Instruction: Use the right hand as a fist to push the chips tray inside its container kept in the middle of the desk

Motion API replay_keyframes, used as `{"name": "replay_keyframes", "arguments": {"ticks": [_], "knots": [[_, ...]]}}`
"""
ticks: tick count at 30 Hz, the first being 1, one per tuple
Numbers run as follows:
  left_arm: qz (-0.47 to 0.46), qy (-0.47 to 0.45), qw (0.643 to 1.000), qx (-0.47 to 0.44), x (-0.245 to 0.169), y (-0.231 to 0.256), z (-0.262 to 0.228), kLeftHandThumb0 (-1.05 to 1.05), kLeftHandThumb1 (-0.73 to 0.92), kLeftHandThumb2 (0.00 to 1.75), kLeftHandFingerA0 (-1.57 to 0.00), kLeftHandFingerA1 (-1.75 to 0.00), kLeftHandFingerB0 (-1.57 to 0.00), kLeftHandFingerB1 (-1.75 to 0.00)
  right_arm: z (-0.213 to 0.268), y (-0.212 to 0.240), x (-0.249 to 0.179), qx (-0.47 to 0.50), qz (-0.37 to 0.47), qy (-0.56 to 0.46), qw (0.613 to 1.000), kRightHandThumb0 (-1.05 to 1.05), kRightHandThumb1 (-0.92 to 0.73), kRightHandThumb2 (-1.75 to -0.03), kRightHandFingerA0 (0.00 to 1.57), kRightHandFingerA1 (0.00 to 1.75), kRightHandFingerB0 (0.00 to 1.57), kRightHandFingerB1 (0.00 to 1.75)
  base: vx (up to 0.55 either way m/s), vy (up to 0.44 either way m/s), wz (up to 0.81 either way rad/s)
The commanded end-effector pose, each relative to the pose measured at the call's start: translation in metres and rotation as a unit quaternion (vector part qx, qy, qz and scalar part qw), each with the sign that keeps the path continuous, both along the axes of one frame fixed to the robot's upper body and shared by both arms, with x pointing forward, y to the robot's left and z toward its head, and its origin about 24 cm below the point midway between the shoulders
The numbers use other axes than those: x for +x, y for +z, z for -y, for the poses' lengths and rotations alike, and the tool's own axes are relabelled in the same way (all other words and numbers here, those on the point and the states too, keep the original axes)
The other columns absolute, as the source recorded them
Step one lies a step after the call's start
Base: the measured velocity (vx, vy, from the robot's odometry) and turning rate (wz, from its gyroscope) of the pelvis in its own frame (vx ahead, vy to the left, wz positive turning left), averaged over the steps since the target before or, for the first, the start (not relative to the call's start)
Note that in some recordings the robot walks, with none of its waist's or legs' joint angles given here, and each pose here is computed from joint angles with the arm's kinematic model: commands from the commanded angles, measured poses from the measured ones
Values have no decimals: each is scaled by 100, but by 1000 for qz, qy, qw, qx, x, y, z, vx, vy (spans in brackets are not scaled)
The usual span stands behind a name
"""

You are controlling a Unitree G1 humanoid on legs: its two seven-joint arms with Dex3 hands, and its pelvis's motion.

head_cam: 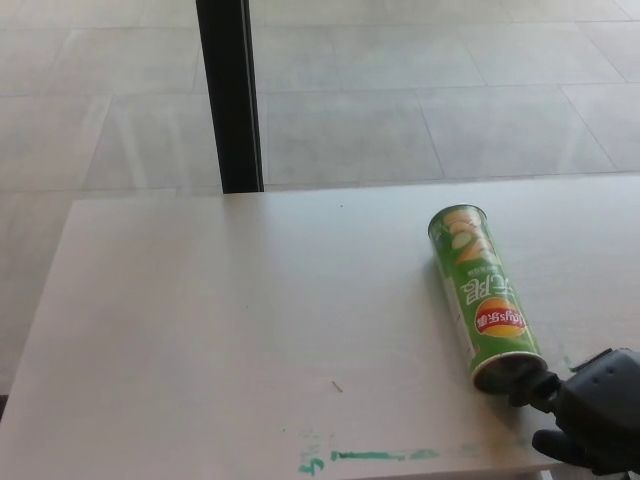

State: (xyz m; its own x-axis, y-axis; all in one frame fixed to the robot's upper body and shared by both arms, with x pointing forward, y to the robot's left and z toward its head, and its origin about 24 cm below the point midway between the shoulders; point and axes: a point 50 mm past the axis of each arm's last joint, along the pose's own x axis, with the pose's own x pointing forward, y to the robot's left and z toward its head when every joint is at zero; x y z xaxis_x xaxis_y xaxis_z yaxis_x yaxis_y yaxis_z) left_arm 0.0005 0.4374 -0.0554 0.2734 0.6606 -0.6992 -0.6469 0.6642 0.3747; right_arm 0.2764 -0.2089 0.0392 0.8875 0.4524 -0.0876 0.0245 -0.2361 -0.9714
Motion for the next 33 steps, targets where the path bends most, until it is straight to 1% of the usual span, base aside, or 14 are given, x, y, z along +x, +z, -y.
{"name": "replay_keyframes", "arguments": {"ticks": [1, 4, 9, 10, 11, 12, 14, 18, 21, 24, 25, 28, 29, 33], "knots": [[-6, -13, 1000, 16, 0, 5, -4, -77, 55, 134, -120, -146, -7, -80, 7, 1, -6, -15, -30, -15, 999, -70, -92, -71, 87, 149, 56, 53, 0, 0, 0], [8, -3, 1000, 12, 2, 3, -3, -73, 55, 133, -117, -142, 0, -75, 4, 12, -17, -9, -65, 25, 997, -73, -74, -105, 97, 133, 55, 66, 0, 0, 0], [13, 0, 1000, 7, 1, 4, -3, -73, 53, 132, -119, -143, -8, -79, -8, 35, -34, 50, -102, 88, 990, -70, -86, -66, 105, 119, 69, 59, 0, 0, 0], [10, -2, 1000, 12, 1, 3, -3, -105, 69, 135, -84, -133, -32, -96, -12, 41, -37, 63, -110, 100, 987, -70, -85, -66, 105, 119, 70, 61, 0, 0, 0], [3, -6, 1000, 12, 1, 3, -3, -72, 49, 129, -110, -138, -2, -75, -15, 47, -41, 70, -112, 118, 984, -71, -87, -66, 105, 122, 72, 62, 0, 0, 0], [3, -6, 1000, 10, 1, 4, -3, -105, 92, 84, -62, -148, -24, -111, -20, 55, -47, 80, -116, 137, 980, -71, -85, -66, 105, 127, 72, 63, 0, 0, 0], [2, -6, 1000, 9, 1, 4, -4, -78, 51, 131, -104, -135, 0, -74, -26, 63, -53, 83, -124, 157, 976, -70, -67, -104, 106, 117, 67, 69, 0, 0, 0], [16, 0, 1000, 8, 2, 5, -4, -82, 53, 133, -119, -147, -5, -81, -39, 84, -69, 100, -130, 199, 966, -67, -82, -65, 105, 113, 72, 58, 0, 0, 0], [8, -1, 1000, 10, 2, 4, -4, -105, 92, 85, -57, -158, -17, -116, -31, 116, -68, 143, -95, 188, 967, -66, -86, -66, 94, 114, 66, 57, 0, 0, 0], [-4, -10, 1000, 14, 2, 5, -4, -105, 92, 88, -58, -159, -18, -120, -17, 137, -66, 176, -45, 171, 968, -63, -86, -66, 90, 115, 65, 56, 0, 0, 0], [-3, -3, 1000, 12, 1, 5, -4, -73, 48, 127, -100, -131, -1, -73, -10, 145, -65, 187, -25, 161, 969, -62, -87, -66, 92, 102, 63, 54, 0, 0, 0], [5, 4, 1000, 8, 0, 4, -4, -105, 92, 86, -59, -160, -17, -118, 8, 159, -64, 203, 19, 129, 970, -62, -85, -66, 92, 111, 64, 54, 0, 0, 0], [-1, -8, 1000, 18, 1, 5, -5, -70, 49, 128, -111, -136, -1, -73, 27, 168, -63, 213, 57, 97, 971, -59, -84, -65, 95, 108, 67, 55, 0, 0, 0], [7, -4, 1000, 9, 2, 6, -6, -76, 52, 131, -107, -138, 0, -75, 63, 180, -67, 248, 90, 8, 965, -59, -82, -65, 99, 103, 67, 52, 0, 0, 0]]}}
